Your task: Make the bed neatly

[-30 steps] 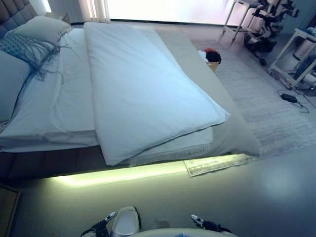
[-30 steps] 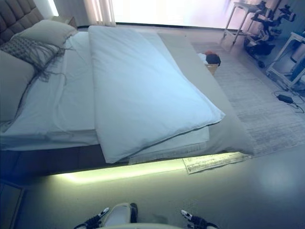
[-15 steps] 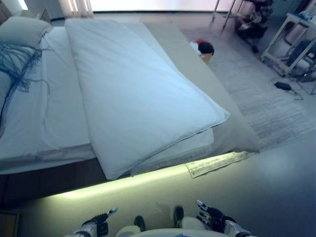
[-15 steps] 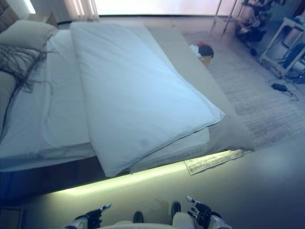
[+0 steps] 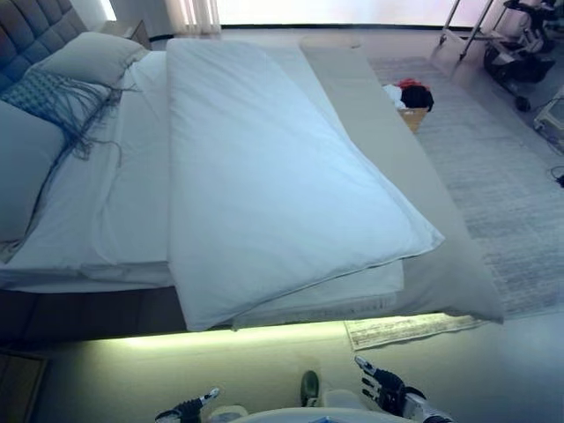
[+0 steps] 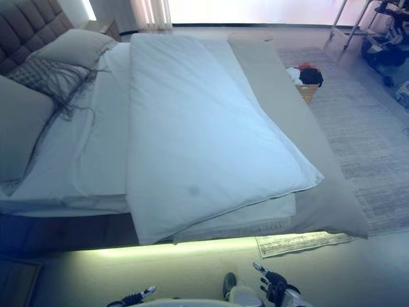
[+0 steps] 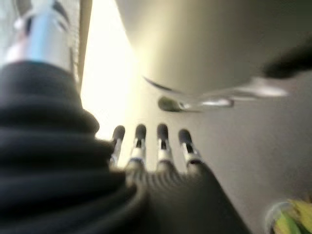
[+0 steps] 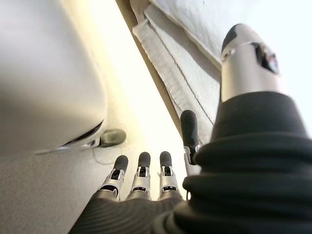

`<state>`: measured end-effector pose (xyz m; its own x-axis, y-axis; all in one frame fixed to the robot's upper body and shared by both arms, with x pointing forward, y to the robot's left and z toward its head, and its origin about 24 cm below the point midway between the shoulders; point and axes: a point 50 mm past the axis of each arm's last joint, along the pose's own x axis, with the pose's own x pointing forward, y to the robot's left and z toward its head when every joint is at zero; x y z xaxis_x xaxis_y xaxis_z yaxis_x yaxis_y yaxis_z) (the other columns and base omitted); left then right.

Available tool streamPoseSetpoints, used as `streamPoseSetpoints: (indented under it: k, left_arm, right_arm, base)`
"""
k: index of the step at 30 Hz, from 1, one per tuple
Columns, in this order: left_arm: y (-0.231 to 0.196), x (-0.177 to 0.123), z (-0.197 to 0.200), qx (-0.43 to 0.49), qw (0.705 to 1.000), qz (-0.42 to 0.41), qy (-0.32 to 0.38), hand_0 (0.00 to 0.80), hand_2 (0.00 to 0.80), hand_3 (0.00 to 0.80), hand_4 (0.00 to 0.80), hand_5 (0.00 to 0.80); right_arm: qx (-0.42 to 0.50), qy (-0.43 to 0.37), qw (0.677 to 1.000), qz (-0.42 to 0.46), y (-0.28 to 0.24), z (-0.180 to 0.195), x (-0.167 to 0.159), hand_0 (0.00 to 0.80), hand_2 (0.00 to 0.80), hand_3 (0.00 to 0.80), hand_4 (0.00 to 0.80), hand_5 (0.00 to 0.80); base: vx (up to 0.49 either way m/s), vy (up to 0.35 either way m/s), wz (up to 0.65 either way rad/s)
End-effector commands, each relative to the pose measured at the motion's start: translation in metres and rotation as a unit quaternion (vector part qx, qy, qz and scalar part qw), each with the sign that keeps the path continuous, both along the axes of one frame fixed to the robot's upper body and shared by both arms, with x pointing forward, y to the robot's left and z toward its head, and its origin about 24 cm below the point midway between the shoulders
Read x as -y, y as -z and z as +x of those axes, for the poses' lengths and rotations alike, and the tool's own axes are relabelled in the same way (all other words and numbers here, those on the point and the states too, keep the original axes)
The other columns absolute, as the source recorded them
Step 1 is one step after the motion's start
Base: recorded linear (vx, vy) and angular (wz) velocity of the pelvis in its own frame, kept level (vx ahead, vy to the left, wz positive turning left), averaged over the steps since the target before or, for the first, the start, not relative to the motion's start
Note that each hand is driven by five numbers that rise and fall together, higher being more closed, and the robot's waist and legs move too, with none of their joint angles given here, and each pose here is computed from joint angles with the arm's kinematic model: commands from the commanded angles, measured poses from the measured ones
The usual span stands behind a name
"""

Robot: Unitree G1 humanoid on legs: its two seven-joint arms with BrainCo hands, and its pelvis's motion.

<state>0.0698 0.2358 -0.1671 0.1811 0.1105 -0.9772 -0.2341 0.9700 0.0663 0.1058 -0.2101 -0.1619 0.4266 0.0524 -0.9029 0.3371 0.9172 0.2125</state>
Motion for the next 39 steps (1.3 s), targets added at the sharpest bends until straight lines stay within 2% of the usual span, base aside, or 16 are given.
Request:
streamPoseSetpoints:
  k: [1, 7, 13, 20, 28, 39]
  left_arm:
    - [0.005, 0.025, 0.003, 0.005, 0.999, -0.026, 0.017, 0.0, 0.0, 0.0, 0.0, 0.0]
    - [-0.006, 0.016, 0.044, 0.056, 0.997, -0.004, 0.048, 0.0, 0.0, 0.0, 0.0, 0.0]
    - [-0.028, 0.014, 0.105, 0.137, 0.989, -0.009, 0.048, 0.0, 0.0, 0.0, 0.0, 0.0]
    - [-0.048, 0.027, 0.148, 0.206, 0.976, -0.034, 0.058, 0.0, 0.0, 0.0, 0.0, 0.0]
    - [-0.068, 0.044, 0.18, 0.271, 0.959, -0.064, 0.057, 0.0, 0.0, 0.0, 0.0, 0.0]
    - [-0.08, 0.053, 0.197, 0.304, 0.949, -0.078, 0.039, 0.0, 0.0, 0.0, 0.0, 0.0]
  right_arm:
    - [0.036, 0.013, 0.999, 0.005, -0.007, 0.017, 0.009, 0.0, 0.0, 0.0, 0.0, 0.0]
    - [0.116, 0.074, 0.989, 0.047, -0.028, 0.072, 0.006, 0.0, 0.0, 0.0, 0.0, 0.0]
    - [0.186, 0.113, 0.97, 0.105, -0.054, 0.123, -0.002, 0.0, 0.0, 0.0, 0.0, 0.0]
    - [0.224, 0.119, 0.958, 0.131, -0.089, 0.172, -0.004, 0.0, 0.0, 0.0, 0.0, 0.0]
    - [0.281, 0.1, 0.947, 0.12, -0.133, 0.213, 0.011, 0.0, 0.0, 0.0, 0.0, 0.0]
    - [0.369, 0.083, 0.922, 0.086, -0.198, 0.254, 0.032, 0.0, 0.0, 0.0, 0.0, 0.0]
  base:
    - [0.153, 0.201, -0.24]
    - [-0.076, 0.201, -0.43]
    - [-0.147, 0.112, 0.39]
    - [-0.048, 0.065, 0.12]
    - [-0.019, 0.07, 0.09]
    - [-0.011, 0.022, 0.09]
